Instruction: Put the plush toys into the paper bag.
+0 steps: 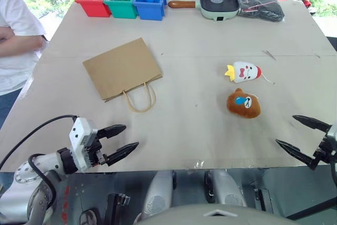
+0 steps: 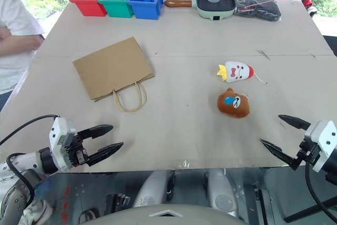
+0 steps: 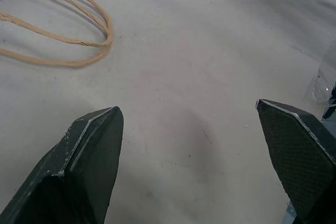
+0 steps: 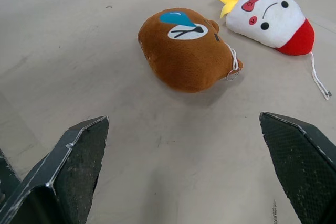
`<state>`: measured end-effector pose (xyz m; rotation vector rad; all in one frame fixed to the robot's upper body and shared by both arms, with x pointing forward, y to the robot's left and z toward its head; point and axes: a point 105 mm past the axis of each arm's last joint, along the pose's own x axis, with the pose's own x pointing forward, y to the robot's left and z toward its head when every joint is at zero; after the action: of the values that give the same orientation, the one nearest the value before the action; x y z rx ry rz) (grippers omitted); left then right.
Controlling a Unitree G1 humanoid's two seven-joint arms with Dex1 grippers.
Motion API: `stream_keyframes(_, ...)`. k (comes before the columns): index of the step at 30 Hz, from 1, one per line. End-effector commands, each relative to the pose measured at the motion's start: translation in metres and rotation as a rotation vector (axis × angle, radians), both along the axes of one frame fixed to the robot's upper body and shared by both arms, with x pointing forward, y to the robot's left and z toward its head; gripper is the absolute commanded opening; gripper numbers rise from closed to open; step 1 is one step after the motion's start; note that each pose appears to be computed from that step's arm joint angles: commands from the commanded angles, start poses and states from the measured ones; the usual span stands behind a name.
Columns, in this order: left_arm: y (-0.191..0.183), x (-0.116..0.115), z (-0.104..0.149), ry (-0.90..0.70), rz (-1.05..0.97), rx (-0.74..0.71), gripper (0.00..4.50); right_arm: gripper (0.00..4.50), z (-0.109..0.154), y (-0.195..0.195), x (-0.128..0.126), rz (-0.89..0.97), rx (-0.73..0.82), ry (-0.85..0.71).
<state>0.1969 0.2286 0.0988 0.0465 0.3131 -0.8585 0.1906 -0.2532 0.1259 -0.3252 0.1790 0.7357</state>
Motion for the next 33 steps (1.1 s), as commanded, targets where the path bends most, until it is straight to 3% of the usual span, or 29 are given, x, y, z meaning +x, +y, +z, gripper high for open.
stream_keyframes(1,0.004,0.016,0.014,-0.105,0.029,0.045,4.37,4.50,0.011,0.021,0.008,0.042,0.018,-0.093)
stream_keyframes(4,0.025,0.045,0.032,-0.263,0.094,0.163,4.37,4.50,0.027,0.065,0.018,0.138,0.075,-0.184)
stream_keyframes(10,0.050,0.070,0.043,-0.423,0.067,0.432,4.37,4.50,0.031,0.112,0.014,0.295,0.134,-0.154)
stream_keyframes(13,0.051,0.080,0.040,-0.494,0.004,0.583,4.37,4.50,0.028,0.122,0.012,0.312,0.156,-0.152)
stream_keyframes(18,0.037,0.100,0.035,-0.584,-0.050,0.651,4.37,4.50,0.020,0.122,0.013,0.298,0.159,-0.148)
stream_keyframes(21,0.011,0.110,0.024,-0.613,-0.155,0.654,3.66,4.50,0.014,0.121,0.014,0.270,0.156,-0.162)
stream_keyframes(25,-0.004,0.110,0.021,-0.525,-0.158,0.483,1.79,4.50,0.012,0.122,0.015,0.248,0.170,-0.157)
stream_keyframes(28,-0.027,0.106,0.042,-0.377,-0.085,0.102,0.36,3.69,0.007,0.121,0.021,0.196,0.206,-0.108)
stream_keyframes(29,-0.034,0.103,0.048,-0.332,-0.091,0.015,0.00,3.09,0.007,0.122,0.022,0.192,0.211,-0.107)
stream_keyframes(30,-0.043,0.098,0.054,-0.298,-0.118,-0.055,0.00,3.01,0.009,0.125,0.023,0.197,0.215,-0.113)
stream_keyframes(31,-0.051,0.093,0.060,-0.276,-0.147,-0.111,0.00,2.37,0.011,0.129,0.025,0.198,0.224,-0.125)
stream_keyframes(33,-0.065,0.086,0.073,-0.232,-0.176,-0.224,0.00,1.75,0.013,0.138,0.032,0.200,0.236,-0.142)
